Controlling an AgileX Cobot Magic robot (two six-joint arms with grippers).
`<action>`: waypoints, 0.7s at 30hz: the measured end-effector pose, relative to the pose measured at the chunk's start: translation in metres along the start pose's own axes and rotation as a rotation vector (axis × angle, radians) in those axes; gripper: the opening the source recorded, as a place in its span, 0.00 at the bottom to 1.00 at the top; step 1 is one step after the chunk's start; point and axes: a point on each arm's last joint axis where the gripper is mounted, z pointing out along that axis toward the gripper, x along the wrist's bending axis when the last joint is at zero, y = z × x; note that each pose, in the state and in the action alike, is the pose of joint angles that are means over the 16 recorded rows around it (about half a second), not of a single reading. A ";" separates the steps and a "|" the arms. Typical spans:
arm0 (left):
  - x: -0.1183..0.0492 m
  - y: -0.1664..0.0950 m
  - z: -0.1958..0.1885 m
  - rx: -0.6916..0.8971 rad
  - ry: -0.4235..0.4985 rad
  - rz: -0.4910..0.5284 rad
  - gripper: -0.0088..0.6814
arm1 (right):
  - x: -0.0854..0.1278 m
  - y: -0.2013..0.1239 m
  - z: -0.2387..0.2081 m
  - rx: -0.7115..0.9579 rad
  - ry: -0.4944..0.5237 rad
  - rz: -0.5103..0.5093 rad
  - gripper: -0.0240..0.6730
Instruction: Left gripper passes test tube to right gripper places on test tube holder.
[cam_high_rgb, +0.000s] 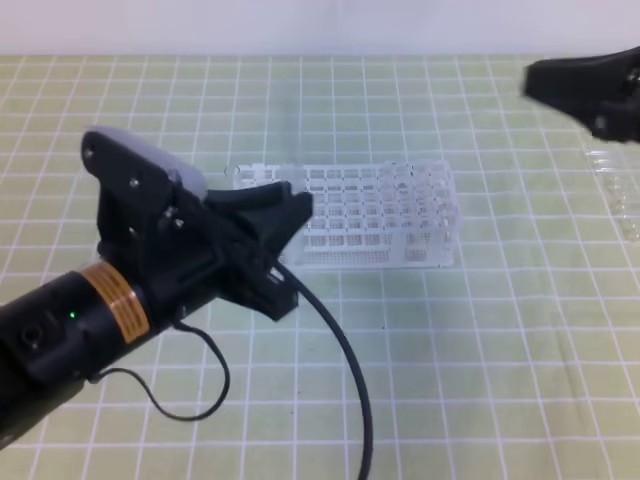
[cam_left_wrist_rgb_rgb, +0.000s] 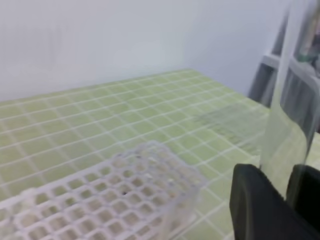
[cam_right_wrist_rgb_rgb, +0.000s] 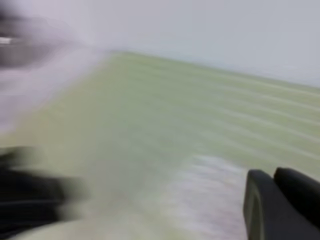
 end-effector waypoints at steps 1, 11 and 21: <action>-0.001 0.000 0.000 -0.002 -0.015 0.000 0.10 | -0.002 -0.001 -0.001 0.000 0.029 0.003 0.08; -0.016 -0.001 -0.001 0.012 -0.171 0.010 0.06 | 0.010 -0.010 0.005 0.008 0.329 -0.035 0.10; -0.023 -0.004 -0.003 0.052 -0.247 0.027 0.06 | 0.032 -0.011 0.018 0.032 0.418 0.001 0.14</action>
